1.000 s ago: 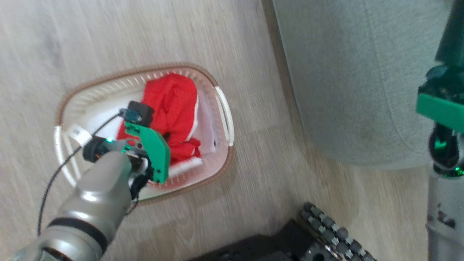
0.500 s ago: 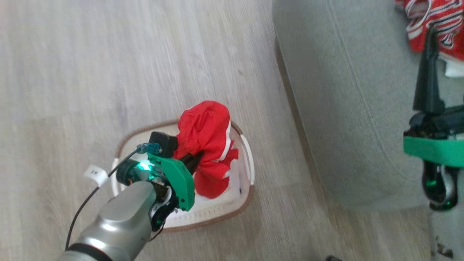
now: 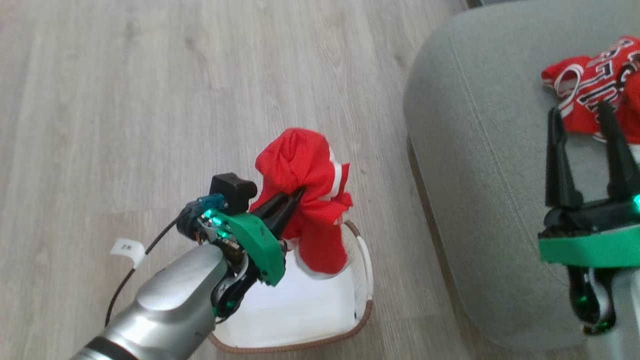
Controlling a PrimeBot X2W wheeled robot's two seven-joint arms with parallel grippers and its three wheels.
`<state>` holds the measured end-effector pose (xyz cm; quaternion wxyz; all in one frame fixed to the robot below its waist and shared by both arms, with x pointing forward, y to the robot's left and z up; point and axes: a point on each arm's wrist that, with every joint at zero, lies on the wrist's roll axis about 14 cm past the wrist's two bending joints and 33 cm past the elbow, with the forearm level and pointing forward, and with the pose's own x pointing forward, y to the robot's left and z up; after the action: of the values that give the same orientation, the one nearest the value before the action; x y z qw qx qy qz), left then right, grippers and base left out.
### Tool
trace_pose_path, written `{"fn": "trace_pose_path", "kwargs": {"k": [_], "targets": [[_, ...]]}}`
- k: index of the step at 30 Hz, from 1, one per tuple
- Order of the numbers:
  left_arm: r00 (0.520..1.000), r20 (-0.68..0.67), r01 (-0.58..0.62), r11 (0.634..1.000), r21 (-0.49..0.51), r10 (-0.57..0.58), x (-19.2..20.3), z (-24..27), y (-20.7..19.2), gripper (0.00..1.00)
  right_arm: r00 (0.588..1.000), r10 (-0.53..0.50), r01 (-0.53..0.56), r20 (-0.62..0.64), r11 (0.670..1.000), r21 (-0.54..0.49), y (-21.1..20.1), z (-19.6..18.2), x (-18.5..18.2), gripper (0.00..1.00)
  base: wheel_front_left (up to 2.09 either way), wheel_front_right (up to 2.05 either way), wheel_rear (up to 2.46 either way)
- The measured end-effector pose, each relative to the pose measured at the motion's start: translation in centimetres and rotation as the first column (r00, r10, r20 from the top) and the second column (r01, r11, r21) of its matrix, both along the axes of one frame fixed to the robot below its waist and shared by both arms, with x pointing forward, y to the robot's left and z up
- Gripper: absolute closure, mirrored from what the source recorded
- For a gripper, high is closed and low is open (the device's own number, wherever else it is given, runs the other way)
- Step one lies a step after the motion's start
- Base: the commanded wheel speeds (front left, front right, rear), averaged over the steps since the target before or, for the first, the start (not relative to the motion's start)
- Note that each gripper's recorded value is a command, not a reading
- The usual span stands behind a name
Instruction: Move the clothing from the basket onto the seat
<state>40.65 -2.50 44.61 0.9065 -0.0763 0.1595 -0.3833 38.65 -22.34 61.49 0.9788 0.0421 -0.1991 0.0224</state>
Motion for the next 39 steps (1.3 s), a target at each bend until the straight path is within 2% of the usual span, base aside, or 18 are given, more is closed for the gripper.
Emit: {"fn": "trace_pose_path", "kwargs": {"k": [7,16,23,30,33,39], "targets": [[0.986,0.168,0.002,0.998,-0.066,0.01,-0.4,6.8,-0.1,1.0,0.997,0.069,-0.068,-0.019,0.997,0.019,2.3,-0.5,-1.5,0.0,0.0,0.0,0.0],[0.956,0.293,0.029,0.997,-0.075,-0.006,-0.8,12.8,-0.2,1.0,0.986,0.148,-0.146,-0.07,0.989,0.04,4.9,-2.1,-2.6,0.0,0.0,0.0,0.0],[0.93,0.367,0.044,0.993,-0.107,-0.001,-0.8,16.5,-0.8,1.0,0.975,0.198,-0.194,-0.102,0.98,0.054,6.6,-3.2,-3.2,0.0,0.0,0.0,0.0],[0.927,0.375,0.055,0.992,-0.11,-0.009,-1.1,17.0,-1.3,1.0,0.965,0.232,-0.226,-0.122,0.972,0.06,7.7,-3.9,-3.6,0.0,0.0,0.0,0.0],[0.926,0.378,0.06,0.992,-0.113,-0.013,-1.2,17.2,-1.4,1.0,0.953,0.271,-0.264,-0.133,0.962,0.068,8.9,-4.2,-3.8,0.0,0.0,0.0,0.0],[0.926,0.378,0.069,0.991,-0.111,-0.022,-1.5,17.3,-1.5,1.0,0.886,0.426,-0.421,-0.183,0.904,0.068,14.1,-5.3,-3.9,0.0,0.0,0.0,0.0]]}}
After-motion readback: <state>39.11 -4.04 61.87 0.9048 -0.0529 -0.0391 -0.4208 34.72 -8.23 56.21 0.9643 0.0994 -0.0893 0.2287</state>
